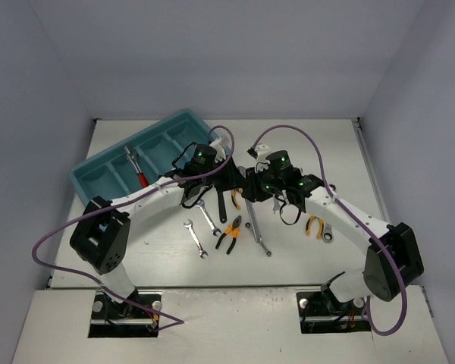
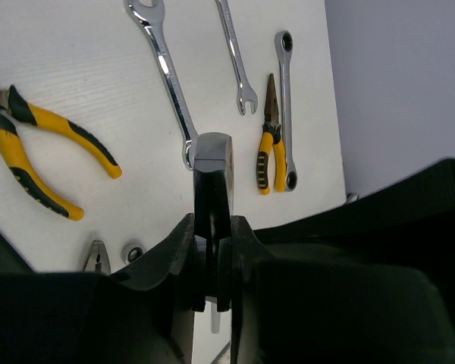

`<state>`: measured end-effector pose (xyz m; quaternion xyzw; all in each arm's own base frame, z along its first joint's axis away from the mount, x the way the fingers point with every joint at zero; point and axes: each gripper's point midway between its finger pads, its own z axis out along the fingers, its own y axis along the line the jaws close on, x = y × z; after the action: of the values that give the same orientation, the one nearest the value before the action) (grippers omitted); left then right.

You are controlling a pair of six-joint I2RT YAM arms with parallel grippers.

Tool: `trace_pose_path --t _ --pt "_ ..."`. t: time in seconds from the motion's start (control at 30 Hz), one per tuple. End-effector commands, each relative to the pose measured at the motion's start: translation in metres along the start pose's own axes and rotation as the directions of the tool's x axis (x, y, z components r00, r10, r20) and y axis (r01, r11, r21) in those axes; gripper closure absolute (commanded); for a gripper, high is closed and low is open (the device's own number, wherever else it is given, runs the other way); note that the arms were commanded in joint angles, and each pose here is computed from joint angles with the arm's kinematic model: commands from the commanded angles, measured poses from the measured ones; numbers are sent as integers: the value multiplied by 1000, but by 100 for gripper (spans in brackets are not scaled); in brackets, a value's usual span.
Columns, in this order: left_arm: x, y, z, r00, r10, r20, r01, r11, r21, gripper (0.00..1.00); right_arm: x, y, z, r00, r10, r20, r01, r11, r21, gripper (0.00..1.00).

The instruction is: Sort the tools into containers

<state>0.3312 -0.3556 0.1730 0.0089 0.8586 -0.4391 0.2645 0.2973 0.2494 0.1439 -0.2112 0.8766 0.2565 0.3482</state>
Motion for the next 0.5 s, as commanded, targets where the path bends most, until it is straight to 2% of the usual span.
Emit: trace_pose_path --t 0.0,0.07,0.17,0.27,0.37,0.47 --pt "-26 -35 -13 992 63 105 -73 993 91 100 -58 34 -18 977 -40 208 62 993 -98 100" --pt "-29 -37 -18 990 79 117 -91 991 95 100 -58 34 -19 977 -39 210 60 994 -96 98" --pt "-39 -29 -31 987 60 147 -72 994 84 100 -61 33 -21 975 -34 218 54 995 -88 60" --pt "-52 -21 -51 984 30 178 -46 995 83 100 -67 34 -28 970 -35 241 56 995 -80 31" --pt "-74 4 -78 979 8 203 -16 999 38 100 -72 34 -35 964 -45 262 66 995 -72 22" --pt "-98 23 -113 971 -9 238 9 1000 -1 100 -80 34 -43 955 -54 291 73 996 -56 20"
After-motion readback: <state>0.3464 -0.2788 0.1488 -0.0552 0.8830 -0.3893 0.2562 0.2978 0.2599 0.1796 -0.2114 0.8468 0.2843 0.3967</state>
